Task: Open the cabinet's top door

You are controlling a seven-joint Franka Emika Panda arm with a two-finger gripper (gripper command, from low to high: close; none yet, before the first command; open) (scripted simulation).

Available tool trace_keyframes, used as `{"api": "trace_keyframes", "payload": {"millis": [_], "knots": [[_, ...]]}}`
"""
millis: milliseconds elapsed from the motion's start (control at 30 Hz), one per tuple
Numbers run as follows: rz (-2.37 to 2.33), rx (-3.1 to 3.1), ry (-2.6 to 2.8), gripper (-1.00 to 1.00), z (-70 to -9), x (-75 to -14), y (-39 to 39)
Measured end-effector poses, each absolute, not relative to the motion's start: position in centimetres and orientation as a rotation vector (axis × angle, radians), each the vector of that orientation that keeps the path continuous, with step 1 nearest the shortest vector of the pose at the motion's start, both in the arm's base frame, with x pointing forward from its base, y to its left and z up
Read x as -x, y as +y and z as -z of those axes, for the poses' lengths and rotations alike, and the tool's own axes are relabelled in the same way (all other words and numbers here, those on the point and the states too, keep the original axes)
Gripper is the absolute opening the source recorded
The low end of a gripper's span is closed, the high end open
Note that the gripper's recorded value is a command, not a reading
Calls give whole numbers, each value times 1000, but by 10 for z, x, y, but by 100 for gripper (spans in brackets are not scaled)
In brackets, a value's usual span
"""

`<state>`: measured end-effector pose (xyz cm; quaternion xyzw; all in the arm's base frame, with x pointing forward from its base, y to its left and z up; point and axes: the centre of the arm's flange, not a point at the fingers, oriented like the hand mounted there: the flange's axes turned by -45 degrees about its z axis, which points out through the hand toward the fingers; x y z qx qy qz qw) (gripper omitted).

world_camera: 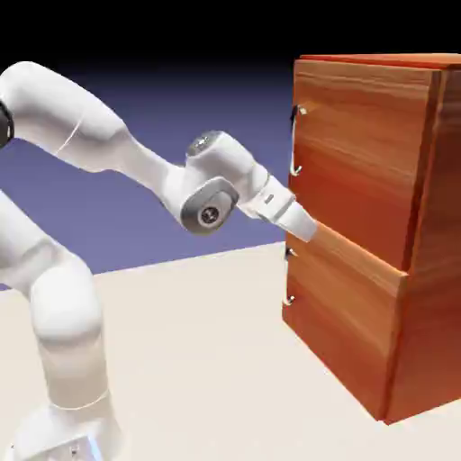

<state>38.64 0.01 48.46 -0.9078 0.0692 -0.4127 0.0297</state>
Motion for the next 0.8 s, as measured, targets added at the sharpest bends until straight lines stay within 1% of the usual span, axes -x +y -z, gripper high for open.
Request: {"api": "trace_keyframes", "payload": {"millis": [200,367,600,800], "knots": [[1320,2460,764,0,-539,-373,-3],[1299,2115,1102,0,-577,-359,2],[1186,1613,1404,0,-616,-337,23],[1029,1210,1537,0,-635,-324,51]]}}
